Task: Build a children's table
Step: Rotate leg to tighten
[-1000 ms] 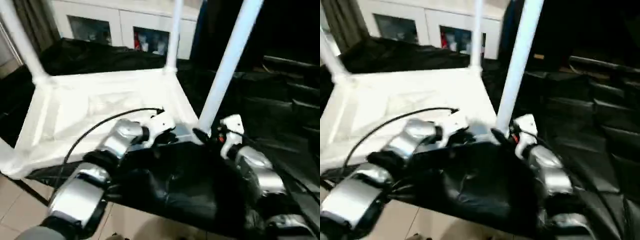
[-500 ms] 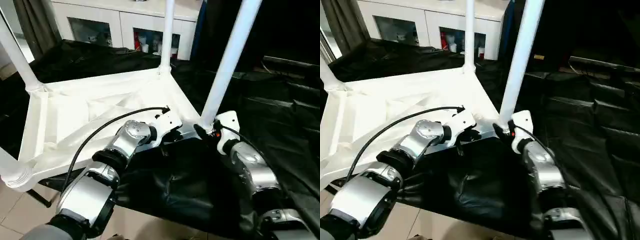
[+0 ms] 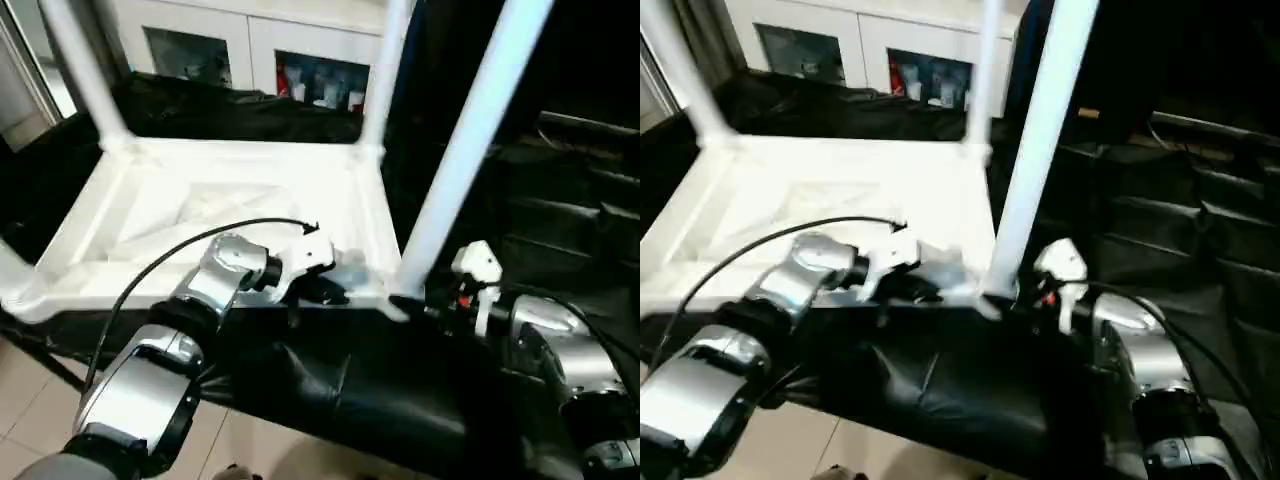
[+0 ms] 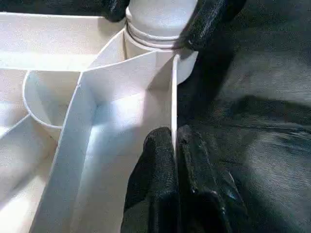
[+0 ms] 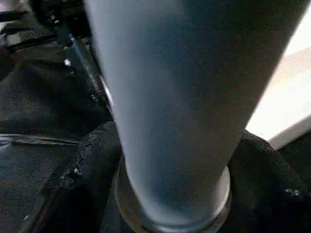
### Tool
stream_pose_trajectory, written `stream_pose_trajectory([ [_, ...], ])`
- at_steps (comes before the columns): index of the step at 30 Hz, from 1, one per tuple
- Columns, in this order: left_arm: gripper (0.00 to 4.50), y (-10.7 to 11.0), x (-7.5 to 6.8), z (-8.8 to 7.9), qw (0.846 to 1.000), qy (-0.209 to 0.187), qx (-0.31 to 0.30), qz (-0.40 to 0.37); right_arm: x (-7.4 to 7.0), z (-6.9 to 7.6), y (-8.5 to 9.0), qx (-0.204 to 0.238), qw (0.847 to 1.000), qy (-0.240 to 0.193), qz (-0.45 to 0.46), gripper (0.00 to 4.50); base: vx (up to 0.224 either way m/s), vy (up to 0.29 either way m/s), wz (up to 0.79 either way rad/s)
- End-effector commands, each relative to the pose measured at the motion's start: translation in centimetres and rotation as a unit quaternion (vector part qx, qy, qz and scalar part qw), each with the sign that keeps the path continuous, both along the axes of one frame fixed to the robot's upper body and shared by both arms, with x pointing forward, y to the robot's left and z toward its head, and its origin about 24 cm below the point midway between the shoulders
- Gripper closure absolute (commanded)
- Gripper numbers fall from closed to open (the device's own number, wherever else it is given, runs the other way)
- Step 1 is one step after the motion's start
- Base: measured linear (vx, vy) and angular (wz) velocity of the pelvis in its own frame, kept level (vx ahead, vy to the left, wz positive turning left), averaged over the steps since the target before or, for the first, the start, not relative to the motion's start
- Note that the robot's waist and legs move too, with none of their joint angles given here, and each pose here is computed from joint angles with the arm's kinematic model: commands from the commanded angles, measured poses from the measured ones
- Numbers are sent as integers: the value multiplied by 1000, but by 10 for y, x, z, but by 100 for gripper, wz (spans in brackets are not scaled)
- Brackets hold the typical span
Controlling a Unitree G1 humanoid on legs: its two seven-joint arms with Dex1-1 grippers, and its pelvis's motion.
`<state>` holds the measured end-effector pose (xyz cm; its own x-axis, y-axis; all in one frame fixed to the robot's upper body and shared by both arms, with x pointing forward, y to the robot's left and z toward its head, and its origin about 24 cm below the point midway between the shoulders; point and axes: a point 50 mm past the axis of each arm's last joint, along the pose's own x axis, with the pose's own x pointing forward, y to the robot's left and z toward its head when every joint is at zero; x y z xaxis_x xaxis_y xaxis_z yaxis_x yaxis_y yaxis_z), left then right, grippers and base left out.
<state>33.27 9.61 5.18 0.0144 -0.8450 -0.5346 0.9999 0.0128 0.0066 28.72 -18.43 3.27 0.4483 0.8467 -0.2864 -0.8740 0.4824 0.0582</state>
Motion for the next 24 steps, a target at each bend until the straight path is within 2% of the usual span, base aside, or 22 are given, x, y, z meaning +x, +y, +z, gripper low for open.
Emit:
stream_pose_trajectory([
  [1, 450, -2, -4, -3, 1000, 15, -12, -11, 0, 2, -2, 3, 1000, -3, 5, 117, 0, 0, 0],
  [9, 450, -1, -4, -2, 1000, 6, -20, -5, -6, -2, 4, 16, 999, 16, 25, 180, 0, 0, 0],
  [12, 450, -2, -3, -2, 1000, 2, -20, 1, -7, -5, 4, 17, 999, 18, 21, 183, 0, 0, 0],
  [15, 450, -4, 2, -4, 999, -23, -6, 44, -2, -16, 2, -11, 999, 13, -36, 185, 0, 0, 0],
  [17, 450, -8, 7, -5, 996, -36, -10, 79, 3, -22, 1, -12, 995, 16, -95, 186, 0, 0, 0],
  [18, 450, -15, 10, -5, 993, -47, -15, 111, 7, -28, 4, -5, 987, 25, -156, 186, 0, 0, 0],
  [22, 450, -30, 14, -6, 986, -64, -15, 151, 9, -36, 15, 8, 972, 41, -233, 187, 0, 0, 0],
  [24, 450, -41, 14, -7, 984, -66, -16, 167, 14, -39, 23, 8, 958, 50, -282, 187, 0, 0, 0],
])
